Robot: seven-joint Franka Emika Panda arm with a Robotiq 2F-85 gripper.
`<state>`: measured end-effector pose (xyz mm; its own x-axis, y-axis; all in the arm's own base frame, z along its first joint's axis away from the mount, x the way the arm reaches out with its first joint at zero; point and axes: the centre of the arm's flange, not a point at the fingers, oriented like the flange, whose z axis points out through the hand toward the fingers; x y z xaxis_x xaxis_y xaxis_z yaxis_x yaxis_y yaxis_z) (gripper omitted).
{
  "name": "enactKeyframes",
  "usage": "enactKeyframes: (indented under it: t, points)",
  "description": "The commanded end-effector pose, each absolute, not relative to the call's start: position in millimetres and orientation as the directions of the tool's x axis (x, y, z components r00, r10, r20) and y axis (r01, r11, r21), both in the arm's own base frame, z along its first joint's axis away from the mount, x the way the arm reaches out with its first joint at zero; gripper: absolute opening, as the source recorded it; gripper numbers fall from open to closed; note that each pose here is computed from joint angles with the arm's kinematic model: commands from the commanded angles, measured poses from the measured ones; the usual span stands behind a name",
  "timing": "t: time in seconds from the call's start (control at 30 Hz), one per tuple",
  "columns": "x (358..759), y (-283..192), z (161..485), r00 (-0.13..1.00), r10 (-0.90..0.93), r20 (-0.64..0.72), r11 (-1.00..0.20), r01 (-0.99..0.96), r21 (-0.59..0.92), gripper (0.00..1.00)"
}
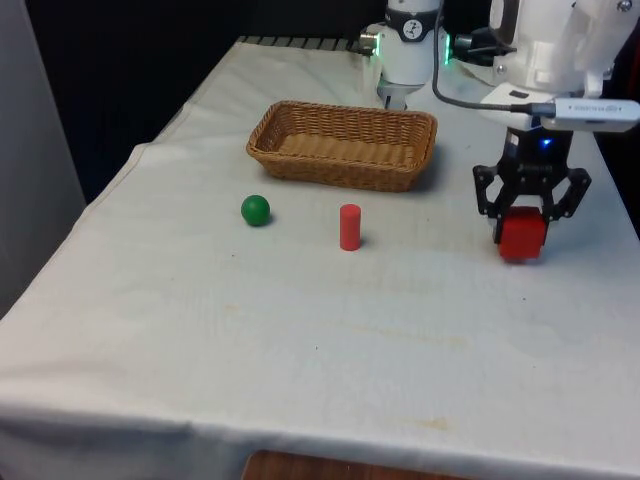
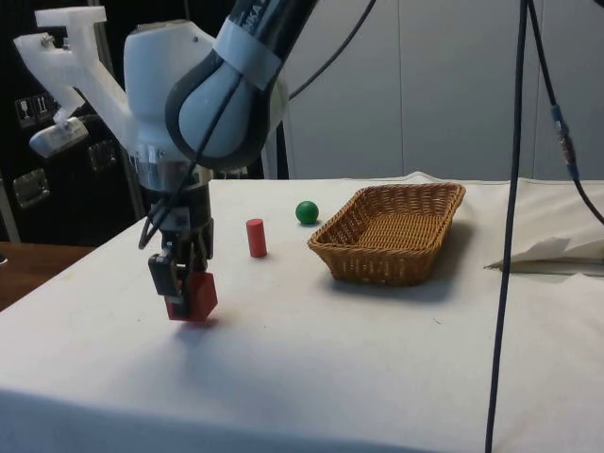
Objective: Pick up the object to the left of the cylinder and place it into the basket.
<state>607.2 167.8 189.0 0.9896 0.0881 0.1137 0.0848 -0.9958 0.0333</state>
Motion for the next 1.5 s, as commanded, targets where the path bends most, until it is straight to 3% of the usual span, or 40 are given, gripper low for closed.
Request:
enactKeyframes:
  t: [0.0, 1.47]
  points:
    - [607.4, 167.5, 191.1, 0.99, 0.087, 0.113, -0.996, 0.084, 0.032, 0.0]
    - [605.1, 135.6, 275.1, 0.99, 0.058, 0.13, -0.998, 0.058, -0.003, 0.0]
